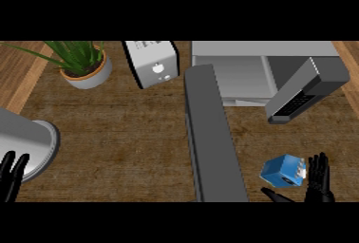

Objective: Pick up the milk, place it into the microwave and close the microwave

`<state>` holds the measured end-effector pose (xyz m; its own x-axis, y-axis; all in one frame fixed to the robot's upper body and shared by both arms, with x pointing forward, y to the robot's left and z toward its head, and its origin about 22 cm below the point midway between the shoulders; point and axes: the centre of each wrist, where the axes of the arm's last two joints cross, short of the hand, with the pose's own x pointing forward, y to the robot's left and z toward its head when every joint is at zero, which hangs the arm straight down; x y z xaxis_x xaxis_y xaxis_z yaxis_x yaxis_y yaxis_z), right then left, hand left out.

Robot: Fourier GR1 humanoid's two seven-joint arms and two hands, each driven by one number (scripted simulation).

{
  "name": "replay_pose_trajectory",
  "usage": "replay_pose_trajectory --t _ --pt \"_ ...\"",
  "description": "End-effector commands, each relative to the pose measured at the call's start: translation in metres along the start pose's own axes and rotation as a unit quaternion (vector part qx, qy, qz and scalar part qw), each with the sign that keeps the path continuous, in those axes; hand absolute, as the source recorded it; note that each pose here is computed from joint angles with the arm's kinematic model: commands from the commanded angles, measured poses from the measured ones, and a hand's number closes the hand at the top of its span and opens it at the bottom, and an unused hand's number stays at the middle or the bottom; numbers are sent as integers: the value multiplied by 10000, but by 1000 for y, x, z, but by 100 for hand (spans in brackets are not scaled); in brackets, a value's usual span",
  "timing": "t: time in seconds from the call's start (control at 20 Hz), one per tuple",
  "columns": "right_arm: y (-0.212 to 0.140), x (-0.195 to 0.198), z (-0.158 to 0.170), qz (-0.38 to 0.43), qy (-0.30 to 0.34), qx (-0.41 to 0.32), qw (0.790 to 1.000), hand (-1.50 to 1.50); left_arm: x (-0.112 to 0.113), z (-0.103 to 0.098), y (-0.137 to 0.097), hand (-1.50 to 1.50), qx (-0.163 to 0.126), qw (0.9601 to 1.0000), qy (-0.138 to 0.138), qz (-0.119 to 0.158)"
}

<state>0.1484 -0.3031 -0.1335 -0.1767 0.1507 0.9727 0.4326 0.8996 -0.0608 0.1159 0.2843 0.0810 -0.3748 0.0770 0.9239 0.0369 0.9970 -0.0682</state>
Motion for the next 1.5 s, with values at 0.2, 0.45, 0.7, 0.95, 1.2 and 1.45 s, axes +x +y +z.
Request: replay_pose_trajectory --t 0.2,0.45,0.7,0.95,1.2,1.45 --pt "16 0 -1 -1214 -490 1006 9863 150 -8 -3 5 -150 36 10000 40 -30" --pt "34 -10 4 180 -1054 -71 9942 150 -6 -5 12 -150 58 9999 5 109" --pt "42 31 -15 -378 -1215 -159 9917 150 -6 13 13 -150 34 10000 76 53" --pt "31 31 -67 -684 -1270 1024 9842 150 -6 -1 20 -150 -90 9998 103 132" --pt "8 30 -105 -1173 -1093 2158 9632 150 -10 3 16 -150 -160 9997 119 150" --pt "30 45 -128 -1524 -950 2655 9472 150 -19 -1 23 -150 -40 9997 75 221"
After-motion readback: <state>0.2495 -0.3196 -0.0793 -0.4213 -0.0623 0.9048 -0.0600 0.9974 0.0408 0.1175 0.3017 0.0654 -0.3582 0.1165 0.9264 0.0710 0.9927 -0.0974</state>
